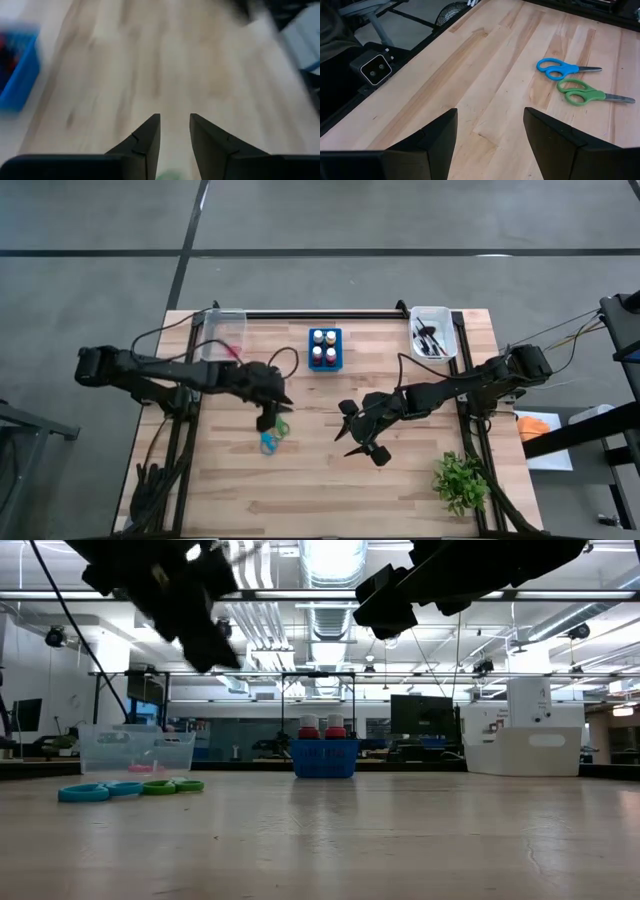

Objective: Pick & Place Paint Supplies
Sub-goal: Put the green scissors into the transparent bin

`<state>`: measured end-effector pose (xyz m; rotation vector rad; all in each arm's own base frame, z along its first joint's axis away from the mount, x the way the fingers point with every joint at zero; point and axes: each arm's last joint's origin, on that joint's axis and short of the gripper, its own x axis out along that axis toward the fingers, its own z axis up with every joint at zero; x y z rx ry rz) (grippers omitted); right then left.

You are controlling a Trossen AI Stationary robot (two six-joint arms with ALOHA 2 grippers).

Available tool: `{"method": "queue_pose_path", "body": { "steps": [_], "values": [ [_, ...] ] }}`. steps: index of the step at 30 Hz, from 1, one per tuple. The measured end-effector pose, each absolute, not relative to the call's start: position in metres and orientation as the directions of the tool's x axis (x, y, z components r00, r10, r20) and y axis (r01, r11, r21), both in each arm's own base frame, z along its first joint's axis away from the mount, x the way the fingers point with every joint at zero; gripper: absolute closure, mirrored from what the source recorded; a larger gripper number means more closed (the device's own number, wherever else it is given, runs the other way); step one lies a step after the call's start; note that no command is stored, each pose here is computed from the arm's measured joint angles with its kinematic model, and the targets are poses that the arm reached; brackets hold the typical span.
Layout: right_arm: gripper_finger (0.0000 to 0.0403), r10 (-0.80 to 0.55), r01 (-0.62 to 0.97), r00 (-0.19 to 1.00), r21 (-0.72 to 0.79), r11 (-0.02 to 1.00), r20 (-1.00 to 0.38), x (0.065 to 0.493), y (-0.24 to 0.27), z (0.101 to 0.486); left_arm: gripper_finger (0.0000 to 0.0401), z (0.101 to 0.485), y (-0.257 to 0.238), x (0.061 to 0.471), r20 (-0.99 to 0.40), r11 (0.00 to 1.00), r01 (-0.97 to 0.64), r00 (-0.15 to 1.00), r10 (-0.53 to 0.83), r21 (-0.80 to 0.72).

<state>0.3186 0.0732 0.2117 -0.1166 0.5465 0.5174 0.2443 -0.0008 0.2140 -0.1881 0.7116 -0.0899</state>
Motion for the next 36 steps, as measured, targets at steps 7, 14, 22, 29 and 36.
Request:
{"method": "queue_pose_path", "body": {
  "steps": [7,14,22,29,36],
  "values": [
    [0.0176,0.438,-0.499,0.730,0.029,0.866,-0.524,0.319,0.073,0.212,0.0286,0.230,-0.039,0.252,-0.484,0.958,0.281,0.832,-0.271,-0.054],
    [0.0176,0.438,-0.499,0.730,0.030,0.866,-0.525,0.319,0.073,0.212,0.0286,0.234,-0.089,0.240,-0.493,0.810,0.565,0.757,-0.430,0.161],
    [0.0176,0.438,-0.499,0.729,0.030,0.866,-0.525,0.319,0.073,0.212,0.0286,0.219,-0.106,0.222,-0.647,0.844,0.481,0.727,-0.231,0.239],
    [0.0176,0.439,-0.502,0.729,0.025,0.865,-0.525,0.319,0.073,0.212,0.0286,0.208,-0.092,0.225,-0.708,0.915,0.322,0.704,-0.059,0.245],
    [0.0176,0.442,-0.509,0.728,0.018,0.861,-0.524,0.318,0.073,0.212,0.0286,0.190,-0.079,0.232,-0.779,0.943,0.252,0.627,0.013,0.219]
  ]
}}
